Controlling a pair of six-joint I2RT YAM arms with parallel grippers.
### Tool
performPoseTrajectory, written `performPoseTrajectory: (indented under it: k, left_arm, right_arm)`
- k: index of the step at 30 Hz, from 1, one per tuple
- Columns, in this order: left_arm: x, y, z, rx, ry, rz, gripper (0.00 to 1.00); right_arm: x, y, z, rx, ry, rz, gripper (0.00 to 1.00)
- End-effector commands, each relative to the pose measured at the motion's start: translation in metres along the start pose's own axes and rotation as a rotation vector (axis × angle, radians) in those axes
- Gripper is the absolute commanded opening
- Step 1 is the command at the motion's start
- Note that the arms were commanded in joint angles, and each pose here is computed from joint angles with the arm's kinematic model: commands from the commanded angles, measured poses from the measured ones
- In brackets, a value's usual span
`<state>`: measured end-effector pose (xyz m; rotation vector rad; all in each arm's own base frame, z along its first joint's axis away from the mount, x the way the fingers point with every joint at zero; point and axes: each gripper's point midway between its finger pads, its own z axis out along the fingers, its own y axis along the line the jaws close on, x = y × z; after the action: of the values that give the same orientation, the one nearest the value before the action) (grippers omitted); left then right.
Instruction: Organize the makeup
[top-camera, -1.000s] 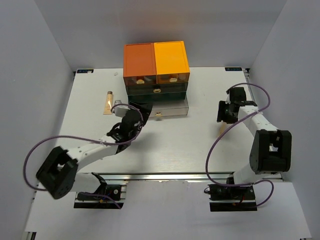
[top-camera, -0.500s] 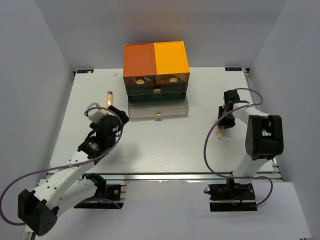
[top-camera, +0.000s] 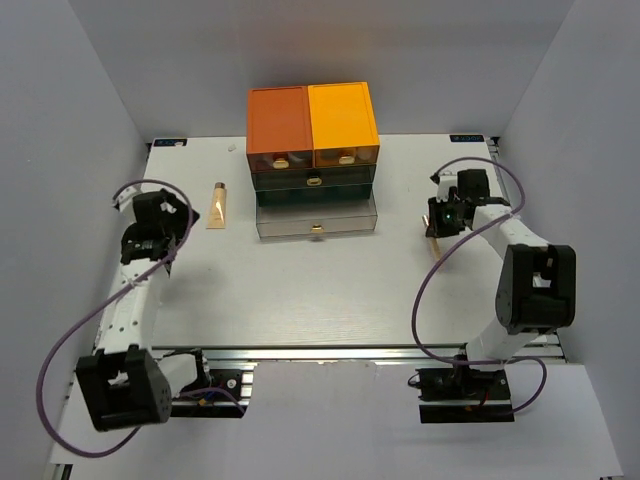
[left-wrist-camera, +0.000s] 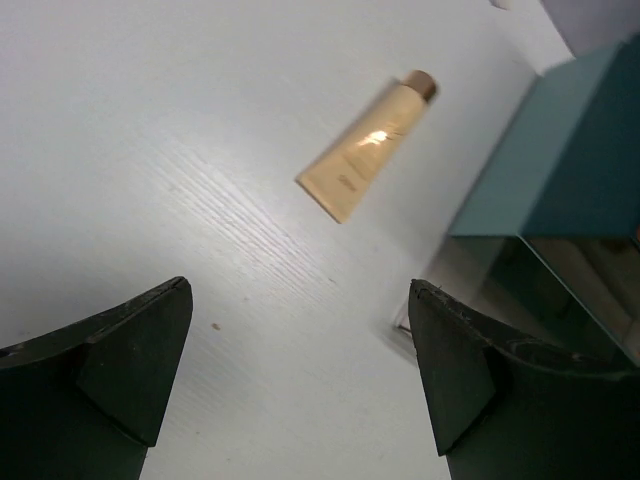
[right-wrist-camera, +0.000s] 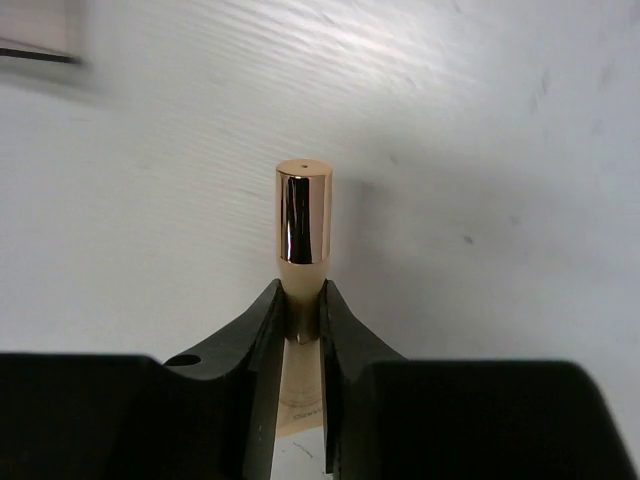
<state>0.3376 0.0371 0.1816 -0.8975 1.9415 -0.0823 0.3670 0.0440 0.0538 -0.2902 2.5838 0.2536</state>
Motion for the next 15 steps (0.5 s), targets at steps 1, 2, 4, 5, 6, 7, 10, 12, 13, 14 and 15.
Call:
performPoseTrajectory:
  k: [1,2,4,5,6,7,10,12,13,14,15]
  left_arm:
    - [0.009,0.012,0.018,0.025,0.157,-0.166,0.98]
    - [0.010,0.014,0.023,0.007,0.173,-0.222,0.98]
    - [0.019,0.014,0.038,-0.007,0.235,-0.257,0.98]
    - [0.013,0.009,0.043,-0.004,0.233,-0.266,0.98]
    - [0.012,0.008,0.048,-0.009,0.239,-0.264,0.98]
    - [0.012,0.007,0.053,-0.011,0.244,-0.260,0.98]
    - [0.012,0.010,0.072,-0.040,0.267,-0.183,0.98]
    - [0.015,0.016,0.084,-0.062,0.300,-0.092,0.98]
    - [0.016,0.018,0.087,-0.069,0.311,-0.068,0.97]
    - [0.019,0.021,0.090,-0.073,0.321,-0.027,0.97]
    - [0.020,0.022,0.095,-0.077,0.334,-0.012,0.97]
  right_arm:
    - [-0.081,0.056,-0.049,-0.274,-0.311,-0.343,0.14]
    - [-0.090,0.070,-0.057,-0.331,-0.356,-0.446,0.14]
    - [-0.107,0.101,-0.079,-0.459,-0.437,-0.571,0.13]
    - [-0.111,0.122,-0.086,-0.514,-0.470,-0.656,0.14]
    - [-0.114,0.136,-0.093,-0.553,-0.517,-0.792,0.15]
    - [-0.122,0.147,-0.100,-0.563,-0.555,-0.877,0.16]
    - [-0.128,0.201,-0.100,-0.587,-0.626,-1.208,0.23]
    - [-0.134,0.212,-0.091,-0.540,-0.625,-1.364,0.24]
    - [-0.131,0.227,-0.076,-0.559,-0.602,-1.413,0.23]
    - [-0.148,0.235,-0.079,-0.526,-0.629,-1.457,0.22]
    - [-0.155,0.237,-0.072,-0.490,-0.618,-1.487,0.22]
